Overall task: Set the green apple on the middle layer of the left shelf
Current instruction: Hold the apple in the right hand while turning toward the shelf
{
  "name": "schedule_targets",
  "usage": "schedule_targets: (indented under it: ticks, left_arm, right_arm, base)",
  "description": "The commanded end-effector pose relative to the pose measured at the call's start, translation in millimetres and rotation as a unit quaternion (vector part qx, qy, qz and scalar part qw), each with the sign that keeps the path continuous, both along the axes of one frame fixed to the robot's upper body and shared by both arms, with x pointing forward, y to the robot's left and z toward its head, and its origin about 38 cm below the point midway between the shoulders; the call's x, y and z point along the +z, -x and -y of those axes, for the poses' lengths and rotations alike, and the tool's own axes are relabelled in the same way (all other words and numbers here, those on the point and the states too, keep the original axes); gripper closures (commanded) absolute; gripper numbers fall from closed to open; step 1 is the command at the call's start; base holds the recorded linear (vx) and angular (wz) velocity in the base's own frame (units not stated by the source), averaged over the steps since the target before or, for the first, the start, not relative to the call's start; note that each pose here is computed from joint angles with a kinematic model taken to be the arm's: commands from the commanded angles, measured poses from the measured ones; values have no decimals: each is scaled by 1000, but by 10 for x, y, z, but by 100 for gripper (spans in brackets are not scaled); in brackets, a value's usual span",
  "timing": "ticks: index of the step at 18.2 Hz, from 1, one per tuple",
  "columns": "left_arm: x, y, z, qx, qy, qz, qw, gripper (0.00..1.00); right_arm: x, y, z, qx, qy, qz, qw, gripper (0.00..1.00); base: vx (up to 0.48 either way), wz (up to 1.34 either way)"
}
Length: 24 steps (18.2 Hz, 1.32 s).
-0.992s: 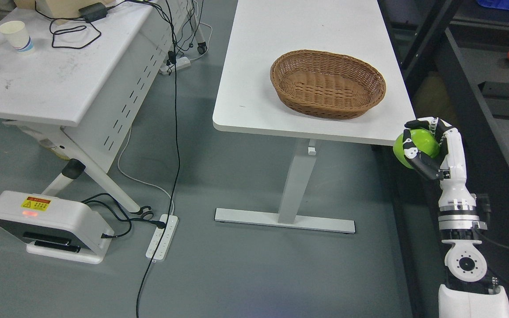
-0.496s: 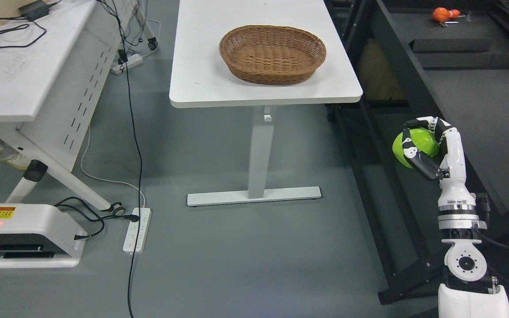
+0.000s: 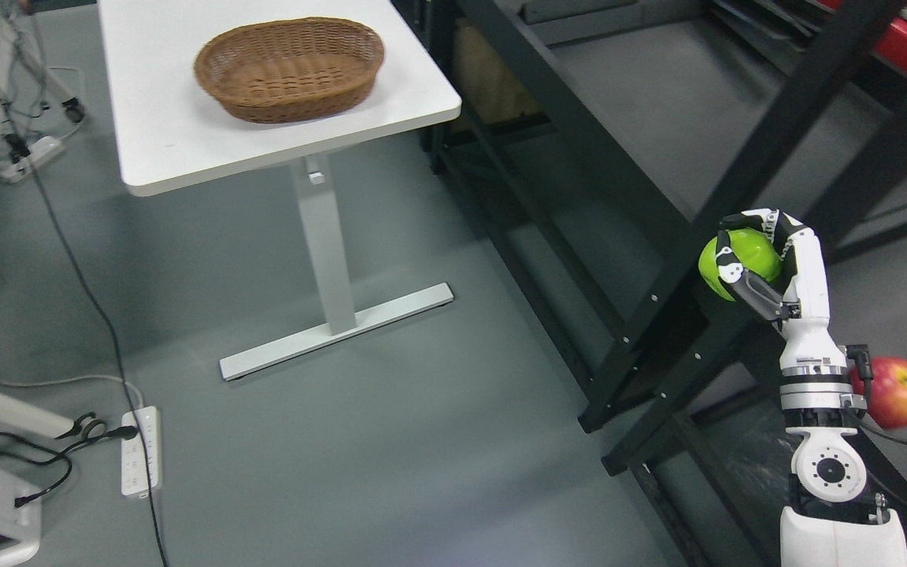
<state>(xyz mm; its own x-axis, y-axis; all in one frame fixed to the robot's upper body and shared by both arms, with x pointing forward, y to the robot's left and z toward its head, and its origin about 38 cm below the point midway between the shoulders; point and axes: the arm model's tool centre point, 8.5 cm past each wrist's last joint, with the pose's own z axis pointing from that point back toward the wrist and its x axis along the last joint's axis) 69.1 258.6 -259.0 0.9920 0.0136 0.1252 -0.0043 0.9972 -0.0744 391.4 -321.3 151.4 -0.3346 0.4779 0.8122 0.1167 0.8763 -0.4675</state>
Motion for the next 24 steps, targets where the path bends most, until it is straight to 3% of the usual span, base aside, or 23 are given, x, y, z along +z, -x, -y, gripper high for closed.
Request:
schedule_targets:
  ticks: [1,10,24]
  left_arm:
    - [9,0,-112,1,-8,0,1000,0]
    - [9,-2,-113,1,-9,1,1000,0]
    - [9,0,-112,1,-8,0,1000,0]
  right_arm:
    - [-25,8,-10,0,-3,-3,1000,97]
    - [-8,-2,-11,-1,-4,-1,1000,97]
    - [10,-17,33,-14,-12,-1,1000,97]
  base:
    - [-161,-754]
    - [-106,-730]
    - [31,-563]
